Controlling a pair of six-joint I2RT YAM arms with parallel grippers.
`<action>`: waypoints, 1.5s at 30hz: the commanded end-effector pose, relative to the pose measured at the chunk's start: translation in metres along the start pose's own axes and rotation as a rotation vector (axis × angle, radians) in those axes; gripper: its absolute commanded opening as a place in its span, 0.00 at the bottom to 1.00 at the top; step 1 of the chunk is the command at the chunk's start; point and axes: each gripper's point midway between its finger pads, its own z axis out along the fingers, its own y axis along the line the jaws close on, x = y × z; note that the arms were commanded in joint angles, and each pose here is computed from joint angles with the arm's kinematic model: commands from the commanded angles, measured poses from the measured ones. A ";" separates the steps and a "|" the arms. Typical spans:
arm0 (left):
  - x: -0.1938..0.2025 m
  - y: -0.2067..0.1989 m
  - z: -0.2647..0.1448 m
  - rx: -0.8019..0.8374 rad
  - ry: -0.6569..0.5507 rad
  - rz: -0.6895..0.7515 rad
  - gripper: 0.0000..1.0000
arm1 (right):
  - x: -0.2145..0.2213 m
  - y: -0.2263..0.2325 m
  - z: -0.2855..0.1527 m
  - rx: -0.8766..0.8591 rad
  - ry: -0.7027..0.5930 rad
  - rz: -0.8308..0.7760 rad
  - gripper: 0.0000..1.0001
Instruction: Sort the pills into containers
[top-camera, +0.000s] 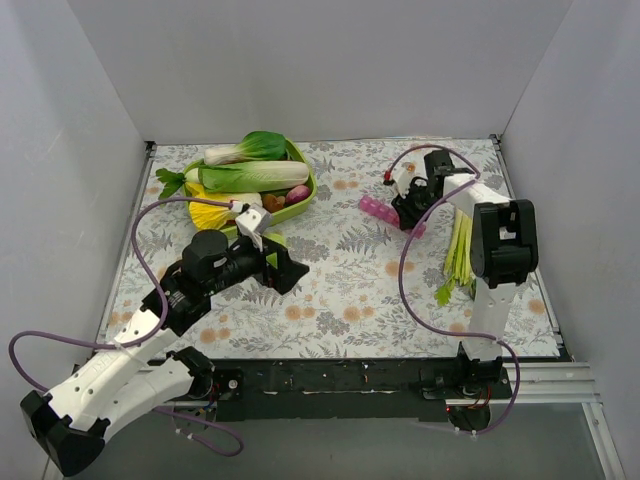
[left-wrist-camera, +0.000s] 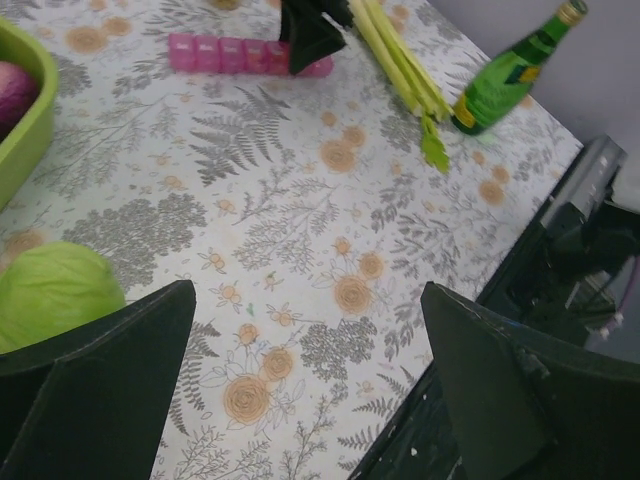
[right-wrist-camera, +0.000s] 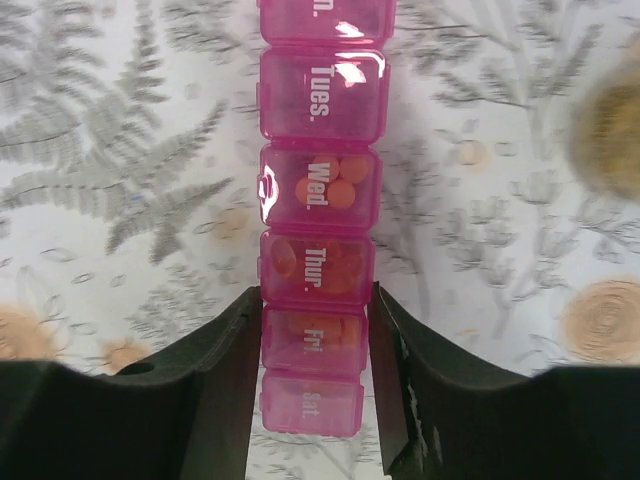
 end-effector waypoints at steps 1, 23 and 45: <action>0.009 -0.049 -0.012 0.332 -0.005 0.148 0.98 | 0.032 0.074 -0.006 -0.170 0.063 -0.089 0.27; 0.124 -0.039 0.036 0.489 0.059 0.675 0.98 | 0.086 0.250 -0.036 -0.359 0.022 -0.645 0.66; 0.175 -0.023 0.120 0.494 0.179 0.735 0.92 | 0.010 0.293 -0.028 -0.435 -0.326 -0.737 0.76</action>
